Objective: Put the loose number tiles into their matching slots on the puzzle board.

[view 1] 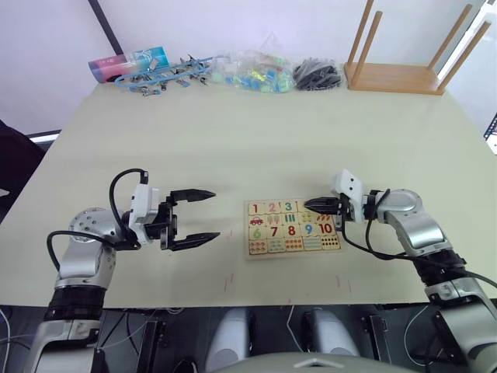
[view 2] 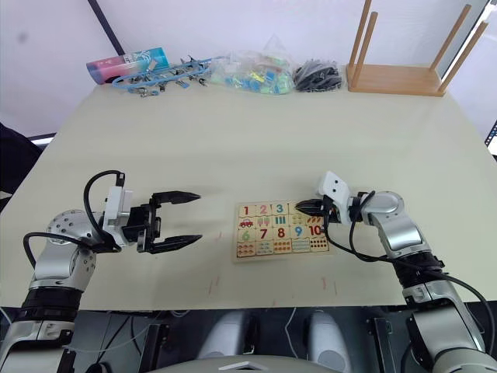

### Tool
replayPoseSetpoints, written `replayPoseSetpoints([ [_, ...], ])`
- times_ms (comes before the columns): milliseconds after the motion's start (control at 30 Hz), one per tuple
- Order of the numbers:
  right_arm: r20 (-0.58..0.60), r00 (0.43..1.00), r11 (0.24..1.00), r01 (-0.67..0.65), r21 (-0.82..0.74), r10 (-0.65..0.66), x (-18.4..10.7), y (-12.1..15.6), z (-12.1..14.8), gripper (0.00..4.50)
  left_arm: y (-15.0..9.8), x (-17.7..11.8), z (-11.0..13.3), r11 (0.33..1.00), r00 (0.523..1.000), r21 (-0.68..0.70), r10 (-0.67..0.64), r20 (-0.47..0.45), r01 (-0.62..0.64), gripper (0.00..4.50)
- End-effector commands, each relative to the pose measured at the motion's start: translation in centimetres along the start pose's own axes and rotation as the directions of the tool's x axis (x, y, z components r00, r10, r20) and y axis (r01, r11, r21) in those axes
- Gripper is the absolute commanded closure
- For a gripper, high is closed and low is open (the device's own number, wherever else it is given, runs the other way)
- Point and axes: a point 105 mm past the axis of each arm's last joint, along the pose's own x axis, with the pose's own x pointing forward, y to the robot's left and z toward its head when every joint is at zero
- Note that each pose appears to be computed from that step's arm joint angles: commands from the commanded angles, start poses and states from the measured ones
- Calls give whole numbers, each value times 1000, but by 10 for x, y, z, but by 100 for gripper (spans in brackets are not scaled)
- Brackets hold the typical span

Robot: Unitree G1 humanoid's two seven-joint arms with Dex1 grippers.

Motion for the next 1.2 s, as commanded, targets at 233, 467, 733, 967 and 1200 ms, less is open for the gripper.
replayPoseSetpoints([
  [233, 114, 987, 993, 117, 7, -117, -25, -5, 19, 441, 5, -3, 1, 999, 998, -3, 54, -12, -54, 0],
  [467, 176, 932, 948, 314, 51, -318, -77, 7, 18, 441, 8, -12, -7, 984, 984, -30, 177, -23, -177, 0],
  [733, 157, 826, 841, 524, 134, -541, -142, 23, -9, 370, -2, -29, -18, 964, 966, -73, 253, -50, -256, 0],
  [967, 79, 771, 767, 606, 211, -632, -191, 58, -45, 55, -6, -48, -25, 936, 942, -115, 328, -67, -334, 0],
  [1200, 42, 757, 741, 625, 244, -652, -212, 79, -67, 3, -11, -62, -28, 916, 926, -141, 365, -91, -375, 0],
])
